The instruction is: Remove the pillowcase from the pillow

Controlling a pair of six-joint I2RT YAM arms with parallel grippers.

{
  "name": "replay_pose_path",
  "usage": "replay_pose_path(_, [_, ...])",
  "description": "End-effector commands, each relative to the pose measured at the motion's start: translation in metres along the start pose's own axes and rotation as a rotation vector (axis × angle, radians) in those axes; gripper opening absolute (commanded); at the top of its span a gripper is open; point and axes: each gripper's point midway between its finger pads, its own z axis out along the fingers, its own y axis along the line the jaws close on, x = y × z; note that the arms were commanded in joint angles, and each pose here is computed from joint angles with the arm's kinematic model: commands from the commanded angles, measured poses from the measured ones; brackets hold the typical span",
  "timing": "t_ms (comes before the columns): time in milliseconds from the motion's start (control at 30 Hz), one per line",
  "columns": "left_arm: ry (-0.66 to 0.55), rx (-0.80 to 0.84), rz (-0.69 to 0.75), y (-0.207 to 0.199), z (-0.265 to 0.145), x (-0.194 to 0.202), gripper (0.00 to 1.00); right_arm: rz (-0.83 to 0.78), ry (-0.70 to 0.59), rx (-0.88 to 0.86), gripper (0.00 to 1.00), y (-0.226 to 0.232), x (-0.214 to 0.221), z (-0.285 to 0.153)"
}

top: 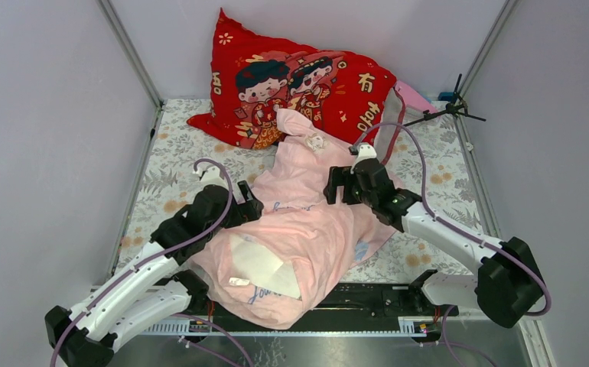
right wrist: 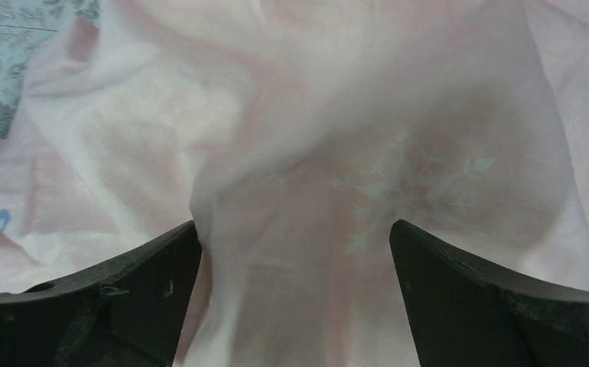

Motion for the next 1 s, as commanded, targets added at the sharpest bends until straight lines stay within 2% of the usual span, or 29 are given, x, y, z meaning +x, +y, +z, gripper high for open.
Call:
replay_pose_path(0, [-0.078, 0.033, -0.043, -0.008, -0.004, -0.018, 0.99, 0.029, 0.037, 0.074, 1.0, -0.013, 0.011, 0.009])
replay_pose_path(300, [-0.083, 0.024, -0.05, -0.006, -0.003, -0.018, 0.99, 0.041, 0.237, 0.112, 1.0, -0.025, 0.071, 0.045])
replay_pose_path(467, [-0.083, 0.012, -0.049, -0.002, -0.002, -0.015, 0.99, 0.056, 0.439, 0.041, 0.98, -0.012, 0.115, 0.067])
replay_pose_path(533, [-0.081, 0.009, -0.05, -0.001, -0.002, -0.015, 0.99, 0.067, 0.493, 0.02, 0.81, -0.008, 0.125, 0.073])
replay_pose_path(567, [-0.082, 0.009, -0.05, 0.0, -0.002, -0.015, 0.99, 0.07, 0.507, -0.008, 0.6, -0.003, 0.127, 0.075])
replay_pose_path(633, [-0.084, 0.004, -0.049, 0.001, -0.003, -0.015, 0.99, 0.076, 0.514, -0.041, 0.1, 0.005, 0.123, 0.077])
replay_pose_path(667, [-0.088, 0.005, -0.05, 0.001, -0.004, -0.016, 0.99, 0.079, 0.508, -0.049, 0.01, 0.008, 0.119, 0.076])
replay_pose_path(833, [-0.102, 0.006, -0.052, 0.002, -0.006, -0.018, 0.99, 0.064, 0.331, -0.048, 0.0, 0.017, 0.063, 0.061])
replay_pose_path(967, [-0.104, 0.005, -0.05, 0.003, -0.007, -0.017, 0.99, 0.021, 0.103, 0.003, 0.0, 0.011, 0.003, 0.033])
